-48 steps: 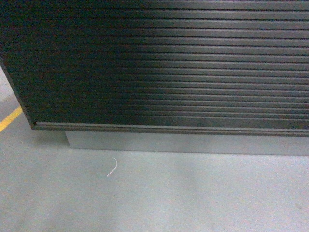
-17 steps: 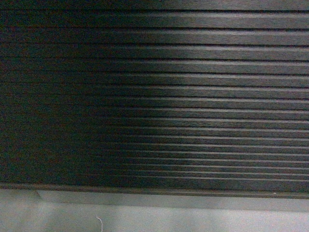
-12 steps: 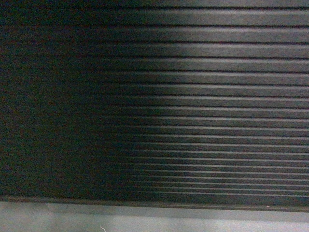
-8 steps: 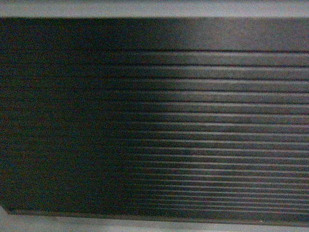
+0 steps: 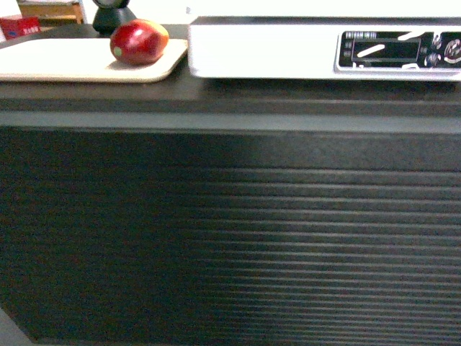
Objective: Place dark red mango on scale at checkout
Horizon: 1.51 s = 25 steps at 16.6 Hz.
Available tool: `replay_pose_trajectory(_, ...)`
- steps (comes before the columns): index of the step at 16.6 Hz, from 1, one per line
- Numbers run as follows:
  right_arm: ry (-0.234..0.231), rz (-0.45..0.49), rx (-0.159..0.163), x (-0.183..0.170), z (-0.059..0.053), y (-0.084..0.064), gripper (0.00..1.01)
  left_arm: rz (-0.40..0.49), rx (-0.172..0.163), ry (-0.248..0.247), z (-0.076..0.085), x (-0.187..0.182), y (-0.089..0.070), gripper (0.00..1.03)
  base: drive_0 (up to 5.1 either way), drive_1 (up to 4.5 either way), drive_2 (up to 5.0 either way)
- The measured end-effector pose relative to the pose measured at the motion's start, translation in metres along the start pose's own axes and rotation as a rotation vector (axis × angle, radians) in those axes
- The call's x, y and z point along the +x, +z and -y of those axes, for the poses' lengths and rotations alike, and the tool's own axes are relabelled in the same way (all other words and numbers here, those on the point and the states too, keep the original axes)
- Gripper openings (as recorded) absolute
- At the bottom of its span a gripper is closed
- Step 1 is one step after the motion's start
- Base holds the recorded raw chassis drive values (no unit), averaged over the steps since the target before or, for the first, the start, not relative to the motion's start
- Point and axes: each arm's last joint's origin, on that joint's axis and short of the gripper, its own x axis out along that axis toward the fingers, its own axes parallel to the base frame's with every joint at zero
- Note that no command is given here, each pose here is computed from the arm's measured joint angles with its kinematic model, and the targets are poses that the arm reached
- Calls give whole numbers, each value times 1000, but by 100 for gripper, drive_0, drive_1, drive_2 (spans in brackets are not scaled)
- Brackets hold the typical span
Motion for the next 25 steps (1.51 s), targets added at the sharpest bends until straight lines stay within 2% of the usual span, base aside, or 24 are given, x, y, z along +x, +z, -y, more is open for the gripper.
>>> replay_pose_trajectory(25, 0, -1, 1, 0, 0, 0, 98, 0, 1, -1, 0, 0, 0, 98, 0, 0, 0)
